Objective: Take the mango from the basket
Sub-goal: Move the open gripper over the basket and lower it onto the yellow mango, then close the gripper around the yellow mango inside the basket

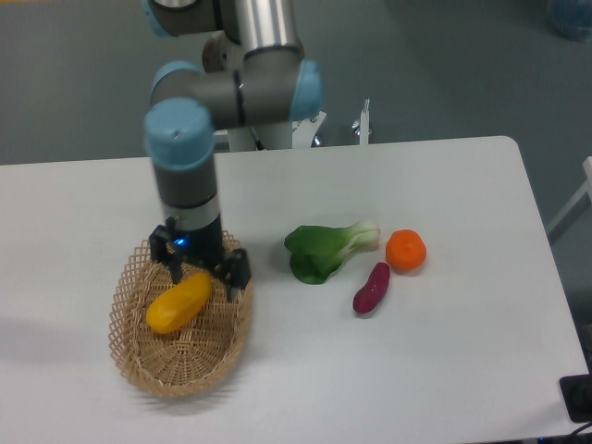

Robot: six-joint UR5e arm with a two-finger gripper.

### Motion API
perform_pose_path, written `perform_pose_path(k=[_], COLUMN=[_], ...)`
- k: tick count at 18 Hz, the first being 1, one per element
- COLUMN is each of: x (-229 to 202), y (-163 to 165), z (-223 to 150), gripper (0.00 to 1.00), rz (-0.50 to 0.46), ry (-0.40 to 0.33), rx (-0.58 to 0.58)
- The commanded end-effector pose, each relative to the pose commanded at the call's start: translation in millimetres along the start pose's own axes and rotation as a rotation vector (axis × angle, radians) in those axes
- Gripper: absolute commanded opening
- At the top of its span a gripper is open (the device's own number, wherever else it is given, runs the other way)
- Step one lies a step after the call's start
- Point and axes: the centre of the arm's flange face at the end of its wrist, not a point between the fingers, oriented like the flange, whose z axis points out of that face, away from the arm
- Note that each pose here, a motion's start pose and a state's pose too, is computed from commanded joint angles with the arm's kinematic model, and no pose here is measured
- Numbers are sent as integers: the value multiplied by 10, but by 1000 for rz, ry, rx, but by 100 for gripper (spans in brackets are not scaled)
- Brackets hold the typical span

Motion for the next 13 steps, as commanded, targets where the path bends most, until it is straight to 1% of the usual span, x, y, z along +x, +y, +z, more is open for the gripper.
perform_pose_path(k=[3, 7, 13], x=[138, 211, 310], y=[-25, -4, -26], z=[132, 292, 430], gripper=[100, 100, 100], rz=[79, 94, 108], ry=[13, 30, 42], rx=[-21, -46, -65])
